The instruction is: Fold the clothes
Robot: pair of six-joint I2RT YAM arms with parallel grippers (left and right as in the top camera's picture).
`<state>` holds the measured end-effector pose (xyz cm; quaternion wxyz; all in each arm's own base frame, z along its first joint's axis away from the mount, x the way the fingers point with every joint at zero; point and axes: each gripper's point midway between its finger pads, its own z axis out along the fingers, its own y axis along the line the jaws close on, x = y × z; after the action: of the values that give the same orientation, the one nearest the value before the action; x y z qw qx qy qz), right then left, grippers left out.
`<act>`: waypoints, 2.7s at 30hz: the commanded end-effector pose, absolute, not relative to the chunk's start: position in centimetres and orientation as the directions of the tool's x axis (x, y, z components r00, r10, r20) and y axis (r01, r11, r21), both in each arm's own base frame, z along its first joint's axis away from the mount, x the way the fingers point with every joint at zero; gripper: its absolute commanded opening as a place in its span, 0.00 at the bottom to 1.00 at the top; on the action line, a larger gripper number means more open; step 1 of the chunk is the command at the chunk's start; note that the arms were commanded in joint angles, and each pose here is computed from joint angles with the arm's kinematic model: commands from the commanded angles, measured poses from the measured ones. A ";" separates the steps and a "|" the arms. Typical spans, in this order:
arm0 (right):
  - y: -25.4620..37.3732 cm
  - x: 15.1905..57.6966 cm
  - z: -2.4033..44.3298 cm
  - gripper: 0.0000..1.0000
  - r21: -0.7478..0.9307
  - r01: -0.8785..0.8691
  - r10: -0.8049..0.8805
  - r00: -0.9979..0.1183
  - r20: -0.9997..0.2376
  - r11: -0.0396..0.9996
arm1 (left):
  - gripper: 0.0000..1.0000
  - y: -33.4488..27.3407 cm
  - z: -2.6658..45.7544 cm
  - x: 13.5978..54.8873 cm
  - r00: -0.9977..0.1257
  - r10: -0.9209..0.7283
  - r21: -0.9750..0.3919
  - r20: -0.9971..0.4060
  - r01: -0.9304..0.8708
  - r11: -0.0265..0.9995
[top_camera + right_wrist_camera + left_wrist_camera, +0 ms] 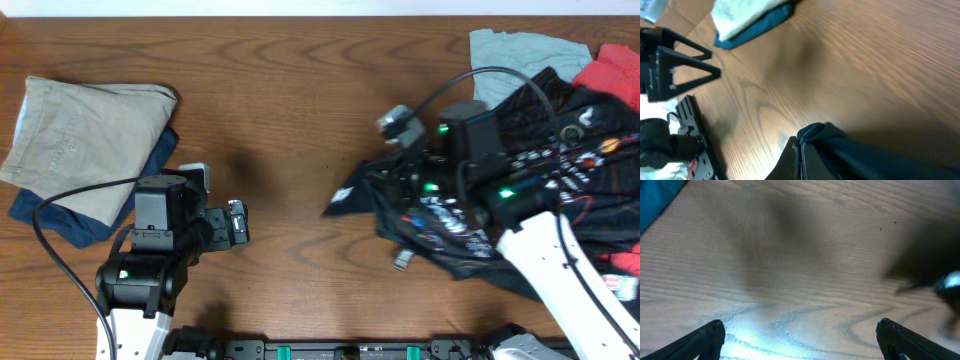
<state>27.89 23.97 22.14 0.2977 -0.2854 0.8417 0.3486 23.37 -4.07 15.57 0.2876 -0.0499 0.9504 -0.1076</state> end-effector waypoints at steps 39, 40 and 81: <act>3.5 29.4 15.1 0.99 0.026 0.042 0.049 -0.910 -0.411 0.999 | 0.98 -19.5 5.1 24.2 -0.988 -0.150 -0.556 0.025 -0.138 0.820; 3.3 29.3 15.1 0.99 0.025 0.047 0.053 -0.912 -0.406 0.999 | 0.98 -20.3 4.5 24.1 -0.988 -0.147 -0.556 0.039 -0.144 0.819; 1.2 28.5 14.7 0.99 -0.014 0.112 0.098 -0.921 -0.376 0.994 | 0.98 0.2 17.7 45.9 -0.600 -0.520 -0.529 -0.608 -0.182 0.829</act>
<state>28.51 1.52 14.49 0.1867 0.0440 0.9813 -0.0134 46.05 0.06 16.78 0.3961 -0.2127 0.8701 -0.2019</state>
